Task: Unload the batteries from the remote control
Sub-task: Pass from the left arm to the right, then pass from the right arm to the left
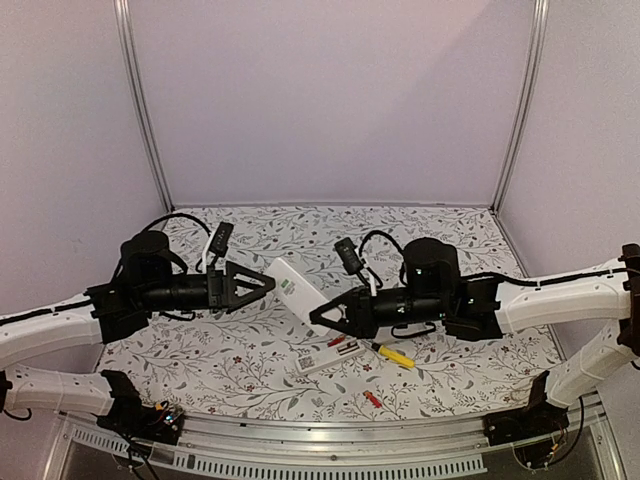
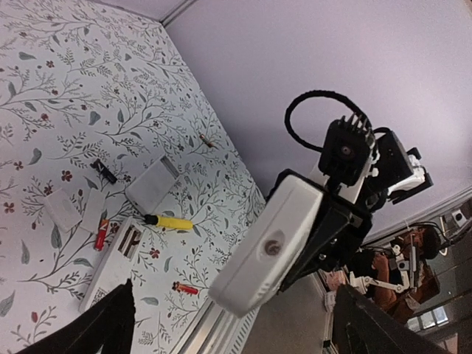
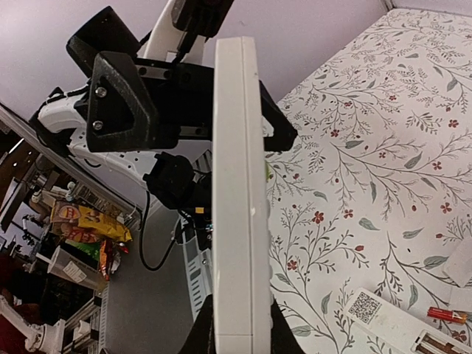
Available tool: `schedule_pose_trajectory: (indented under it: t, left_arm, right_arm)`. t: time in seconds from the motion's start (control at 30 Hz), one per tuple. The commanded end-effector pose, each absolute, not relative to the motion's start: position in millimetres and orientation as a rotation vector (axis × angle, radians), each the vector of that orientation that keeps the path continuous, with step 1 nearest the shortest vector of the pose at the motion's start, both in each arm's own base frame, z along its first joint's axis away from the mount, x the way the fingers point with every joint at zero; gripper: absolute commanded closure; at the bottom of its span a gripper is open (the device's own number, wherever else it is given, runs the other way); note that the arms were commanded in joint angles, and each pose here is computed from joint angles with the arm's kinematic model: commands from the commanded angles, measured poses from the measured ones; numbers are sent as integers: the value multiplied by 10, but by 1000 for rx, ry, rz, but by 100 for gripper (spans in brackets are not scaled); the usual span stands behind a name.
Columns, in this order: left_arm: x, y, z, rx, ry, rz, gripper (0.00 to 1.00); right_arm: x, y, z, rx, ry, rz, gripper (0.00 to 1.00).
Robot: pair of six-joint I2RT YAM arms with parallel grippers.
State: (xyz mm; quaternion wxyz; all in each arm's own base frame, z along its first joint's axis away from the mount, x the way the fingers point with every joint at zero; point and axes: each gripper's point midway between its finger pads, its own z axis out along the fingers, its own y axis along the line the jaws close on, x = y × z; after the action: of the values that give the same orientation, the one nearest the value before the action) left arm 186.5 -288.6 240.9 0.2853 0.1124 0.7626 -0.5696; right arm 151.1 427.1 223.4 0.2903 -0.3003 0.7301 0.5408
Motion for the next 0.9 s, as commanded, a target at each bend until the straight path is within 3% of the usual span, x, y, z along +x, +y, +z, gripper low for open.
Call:
schedule_pose_trajectory:
  t: [0.0, 0.13, 0.47, 0.87]
  left_arm:
    - [1725, -3001, 2531, 456, 1983, -1599, 7]
    - [1662, -3068, 2602, 504, 1938, -1661, 22]
    - [1560, -3032, 2760, 500, 1815, -1772, 98]
    - [1621, -2901, 2937, 441, 1736, -1733, 100]
  right_arm:
    - [1259, 4307, 2532, -901, 1828, 1666, 98]
    - [1210, 4339, 2528, -922, 1824, 1718, 98]
    - [1281, 4246, 2341, -846, 1879, 1766, 93]
    - [1296, 3906, 1831, -700, 2036, 1733, 83]
